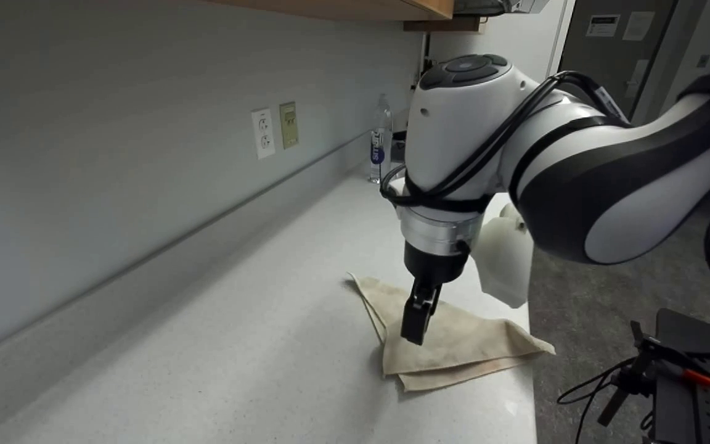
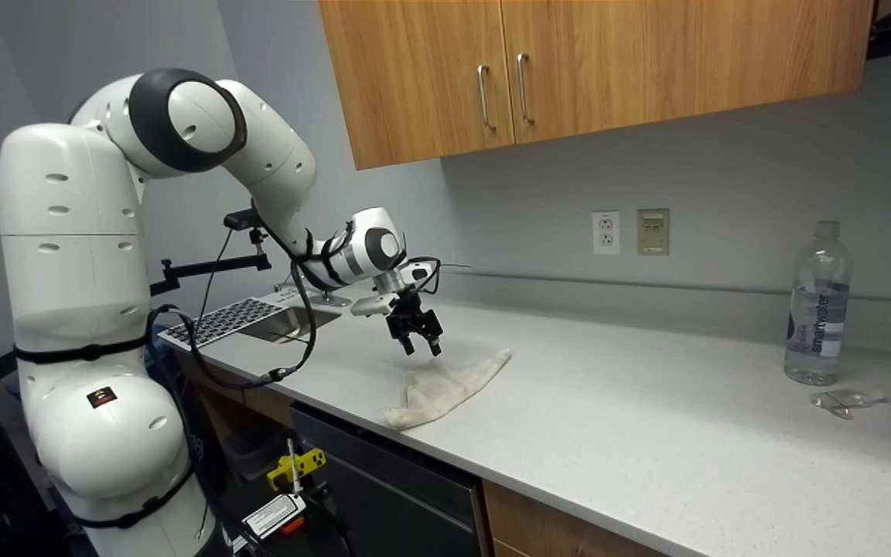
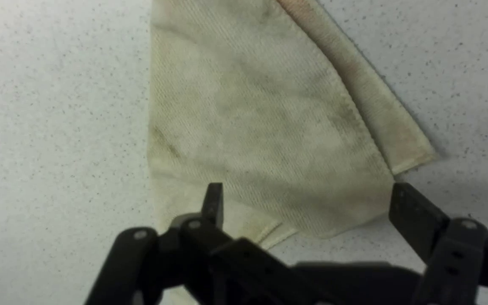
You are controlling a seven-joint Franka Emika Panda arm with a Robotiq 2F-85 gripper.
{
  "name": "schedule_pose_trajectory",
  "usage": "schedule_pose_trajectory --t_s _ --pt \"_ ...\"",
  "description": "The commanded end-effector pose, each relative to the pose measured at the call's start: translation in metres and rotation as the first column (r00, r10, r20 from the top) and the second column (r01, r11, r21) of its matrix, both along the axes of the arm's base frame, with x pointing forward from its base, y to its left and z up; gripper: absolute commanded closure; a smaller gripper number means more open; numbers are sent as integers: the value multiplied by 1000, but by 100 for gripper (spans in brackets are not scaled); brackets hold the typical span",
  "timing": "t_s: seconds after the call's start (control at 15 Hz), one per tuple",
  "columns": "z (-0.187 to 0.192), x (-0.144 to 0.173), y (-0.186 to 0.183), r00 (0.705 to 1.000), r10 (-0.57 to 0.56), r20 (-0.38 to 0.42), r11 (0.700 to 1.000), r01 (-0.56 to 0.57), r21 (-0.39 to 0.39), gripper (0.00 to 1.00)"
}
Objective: Unfold the white towel
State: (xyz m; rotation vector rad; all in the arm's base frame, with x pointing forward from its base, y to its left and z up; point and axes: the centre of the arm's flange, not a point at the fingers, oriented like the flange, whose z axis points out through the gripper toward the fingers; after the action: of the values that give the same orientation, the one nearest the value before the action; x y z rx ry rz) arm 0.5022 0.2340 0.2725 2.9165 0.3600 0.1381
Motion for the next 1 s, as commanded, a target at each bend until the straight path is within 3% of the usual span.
schedule_pose_trajectory --t_s 0.0,0.4,0.67,0.73,0.93 --pt "-11 27 10 989 -141 35 990 140 5 0" --pt "-29 54 11 929 -367 54 930 367 11 0" --pt "-44 58 19 906 -421 46 907 422 -5 3" --pt "-46 58 21 903 -427 45 904 428 -6 6" --pt "-48 61 24 894 -446 51 894 447 -15 33"
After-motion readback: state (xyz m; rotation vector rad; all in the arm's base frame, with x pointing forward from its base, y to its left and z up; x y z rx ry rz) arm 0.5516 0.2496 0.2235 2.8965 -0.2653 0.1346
